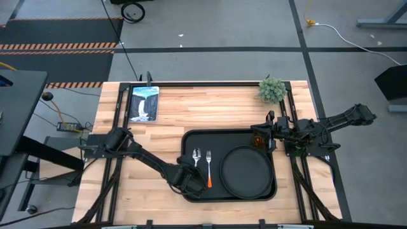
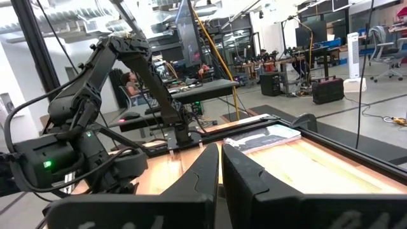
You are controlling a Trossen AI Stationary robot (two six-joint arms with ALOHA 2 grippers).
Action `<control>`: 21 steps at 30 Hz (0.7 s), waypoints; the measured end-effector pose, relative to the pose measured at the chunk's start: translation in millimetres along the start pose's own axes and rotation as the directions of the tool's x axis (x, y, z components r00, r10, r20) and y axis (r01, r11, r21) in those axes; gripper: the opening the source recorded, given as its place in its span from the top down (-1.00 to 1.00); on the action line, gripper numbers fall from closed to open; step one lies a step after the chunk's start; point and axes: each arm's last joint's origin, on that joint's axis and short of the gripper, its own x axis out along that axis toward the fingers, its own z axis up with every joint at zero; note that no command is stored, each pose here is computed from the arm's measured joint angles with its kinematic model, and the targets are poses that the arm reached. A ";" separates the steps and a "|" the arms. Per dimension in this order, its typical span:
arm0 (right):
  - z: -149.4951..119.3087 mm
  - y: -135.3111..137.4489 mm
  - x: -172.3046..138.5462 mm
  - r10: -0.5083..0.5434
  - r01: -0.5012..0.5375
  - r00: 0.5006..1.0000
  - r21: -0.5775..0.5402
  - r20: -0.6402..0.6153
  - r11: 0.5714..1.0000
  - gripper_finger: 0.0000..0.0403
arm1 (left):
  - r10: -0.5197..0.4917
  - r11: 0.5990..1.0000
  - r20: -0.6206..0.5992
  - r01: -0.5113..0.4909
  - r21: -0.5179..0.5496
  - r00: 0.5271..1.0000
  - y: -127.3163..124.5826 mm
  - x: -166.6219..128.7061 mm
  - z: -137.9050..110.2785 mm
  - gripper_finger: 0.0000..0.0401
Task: Pick and place plate/cup/fork/spoon on tray
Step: Put the yellow spoon to the left of the orange fork on the black serving tray, then return to Home Position
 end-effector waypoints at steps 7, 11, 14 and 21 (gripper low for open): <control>0.0 0.0 0.0 0.000 0.000 1.000 0.000 0.000 1.000 0.87 | 0.021 0.984 -0.003 -0.021 0.179 1.000 -5.0 -19.9 10.9 0.28; 0.1 0.0 0.0 0.000 0.000 1.000 0.001 0.001 1.000 0.87 | 0.018 0.933 0.013 -0.022 0.360 1.000 -18.4 -45.4 27.9 0.29; -0.1 0.0 0.0 0.000 0.000 1.000 0.000 -0.001 1.000 0.87 | 0.024 0.815 0.040 -0.043 0.577 0.999 -28.8 -62.3 40.5 0.29; 0.0 0.0 0.0 0.000 0.000 1.000 0.000 0.000 1.000 0.87 | -0.168 0.507 0.241 -0.126 0.852 0.956 -60.0 -86.7 64.0 0.29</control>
